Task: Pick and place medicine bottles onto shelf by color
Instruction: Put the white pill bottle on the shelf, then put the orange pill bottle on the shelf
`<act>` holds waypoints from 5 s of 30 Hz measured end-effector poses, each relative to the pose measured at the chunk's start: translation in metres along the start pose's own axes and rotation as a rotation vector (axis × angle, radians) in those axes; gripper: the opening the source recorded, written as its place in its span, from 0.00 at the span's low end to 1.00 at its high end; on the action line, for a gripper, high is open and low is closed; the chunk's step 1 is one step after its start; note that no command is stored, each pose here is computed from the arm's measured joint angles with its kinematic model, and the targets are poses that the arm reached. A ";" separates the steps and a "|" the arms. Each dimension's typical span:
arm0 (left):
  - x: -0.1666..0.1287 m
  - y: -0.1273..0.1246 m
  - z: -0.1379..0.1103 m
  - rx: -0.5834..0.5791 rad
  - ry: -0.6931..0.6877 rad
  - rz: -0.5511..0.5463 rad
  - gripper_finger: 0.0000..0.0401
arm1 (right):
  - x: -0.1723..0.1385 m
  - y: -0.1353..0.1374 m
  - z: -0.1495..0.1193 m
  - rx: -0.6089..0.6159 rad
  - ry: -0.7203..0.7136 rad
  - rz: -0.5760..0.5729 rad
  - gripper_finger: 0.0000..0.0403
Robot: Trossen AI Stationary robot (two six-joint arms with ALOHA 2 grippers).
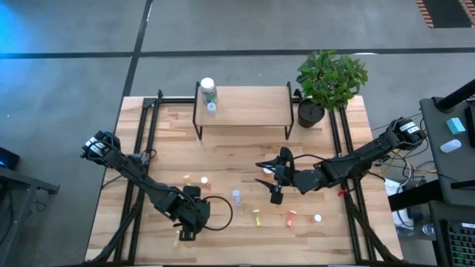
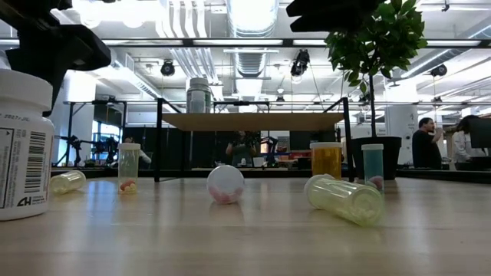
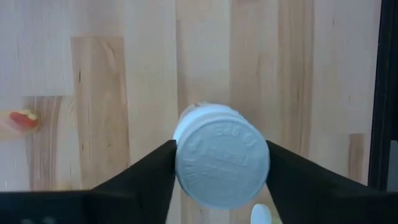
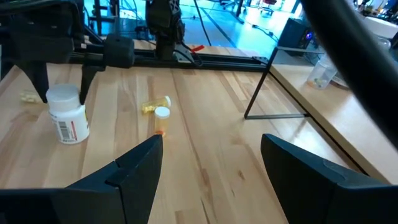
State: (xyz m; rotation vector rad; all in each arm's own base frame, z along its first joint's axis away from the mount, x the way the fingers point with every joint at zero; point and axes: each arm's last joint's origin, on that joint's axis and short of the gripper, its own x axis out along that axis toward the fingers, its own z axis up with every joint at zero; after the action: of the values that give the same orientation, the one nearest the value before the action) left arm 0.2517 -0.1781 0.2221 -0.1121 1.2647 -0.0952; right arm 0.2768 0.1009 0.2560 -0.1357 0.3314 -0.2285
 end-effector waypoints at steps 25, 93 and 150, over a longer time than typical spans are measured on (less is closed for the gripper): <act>-0.153 0.083 0.026 0.031 -0.240 0.098 0.45 | 0.000 0.000 0.000 -0.007 0.000 0.000 0.65; -0.169 0.361 0.143 -0.028 -0.048 0.369 0.59 | 0.010 -0.017 0.004 -0.058 -0.034 -0.064 0.65; -0.233 0.210 0.016 0.024 -1.036 0.559 0.60 | 0.017 -0.036 -0.027 0.103 0.266 -0.055 0.65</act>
State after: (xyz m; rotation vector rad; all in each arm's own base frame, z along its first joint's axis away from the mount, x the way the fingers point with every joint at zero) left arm 0.1999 0.0610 0.4183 0.2015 0.2249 0.3919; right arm 0.2763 0.0591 0.2316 -0.0118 0.5798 -0.3188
